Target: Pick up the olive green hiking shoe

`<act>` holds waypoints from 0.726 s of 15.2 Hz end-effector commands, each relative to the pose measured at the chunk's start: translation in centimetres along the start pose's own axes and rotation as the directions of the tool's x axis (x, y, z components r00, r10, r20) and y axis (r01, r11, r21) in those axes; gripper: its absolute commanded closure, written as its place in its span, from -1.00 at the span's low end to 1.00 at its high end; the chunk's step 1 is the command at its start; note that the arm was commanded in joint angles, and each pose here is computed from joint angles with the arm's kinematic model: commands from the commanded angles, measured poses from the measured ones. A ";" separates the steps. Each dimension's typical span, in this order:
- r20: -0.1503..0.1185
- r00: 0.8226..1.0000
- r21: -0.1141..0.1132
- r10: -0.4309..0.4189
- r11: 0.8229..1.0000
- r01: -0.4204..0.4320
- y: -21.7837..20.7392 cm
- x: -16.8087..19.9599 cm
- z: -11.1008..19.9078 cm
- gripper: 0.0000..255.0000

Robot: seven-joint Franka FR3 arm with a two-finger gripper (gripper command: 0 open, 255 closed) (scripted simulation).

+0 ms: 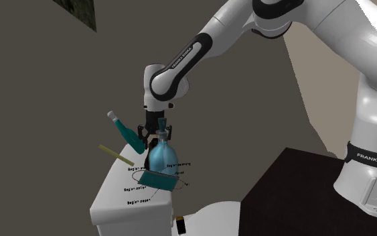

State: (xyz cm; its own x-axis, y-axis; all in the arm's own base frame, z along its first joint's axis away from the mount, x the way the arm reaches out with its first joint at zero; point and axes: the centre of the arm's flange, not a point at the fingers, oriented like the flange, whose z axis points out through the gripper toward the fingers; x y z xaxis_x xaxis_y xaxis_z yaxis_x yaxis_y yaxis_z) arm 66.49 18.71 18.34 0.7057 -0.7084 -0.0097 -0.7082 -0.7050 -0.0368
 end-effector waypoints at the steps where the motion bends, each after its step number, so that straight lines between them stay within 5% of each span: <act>1: 0.000 1.000 0.000 0.000 1.000 0.000 0.0 0.0 0.1 1.00; 11: 0.000 1.000 0.000 0.000 1.000 0.000 0.0 0.0 -0.9 1.00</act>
State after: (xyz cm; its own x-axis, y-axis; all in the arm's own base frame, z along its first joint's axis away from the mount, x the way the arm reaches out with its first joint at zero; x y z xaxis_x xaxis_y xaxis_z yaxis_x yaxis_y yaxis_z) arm 66.40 18.71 18.84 0.7057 -0.7085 -0.0101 -0.7083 -0.7050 -0.0360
